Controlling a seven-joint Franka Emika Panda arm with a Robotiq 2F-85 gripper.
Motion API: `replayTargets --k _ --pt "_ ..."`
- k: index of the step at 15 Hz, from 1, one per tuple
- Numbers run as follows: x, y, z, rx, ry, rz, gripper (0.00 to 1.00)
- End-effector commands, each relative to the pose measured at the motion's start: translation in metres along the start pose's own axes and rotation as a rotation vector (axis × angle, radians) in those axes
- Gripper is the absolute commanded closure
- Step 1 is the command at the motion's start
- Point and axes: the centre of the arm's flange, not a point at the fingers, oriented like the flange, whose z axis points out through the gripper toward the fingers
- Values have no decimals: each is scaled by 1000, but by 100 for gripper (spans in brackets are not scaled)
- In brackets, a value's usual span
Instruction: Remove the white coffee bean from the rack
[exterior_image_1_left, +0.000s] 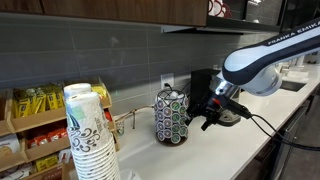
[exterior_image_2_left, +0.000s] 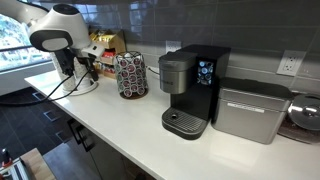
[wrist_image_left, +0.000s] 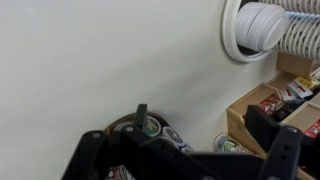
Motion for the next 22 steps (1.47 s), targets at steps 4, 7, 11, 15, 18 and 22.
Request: replayTargets --k 4,7,11,15,18,22 --pt "24 30 -2 72 165 154 0" --pt "32 44 -4 122 219 230 0" --pt "35 59 -7 213 252 333 0" --pt "38 73 -8 306 264 430 0" --pt "41 76 -6 368 271 461 0" --pt "44 75 -2 421 284 480 0"
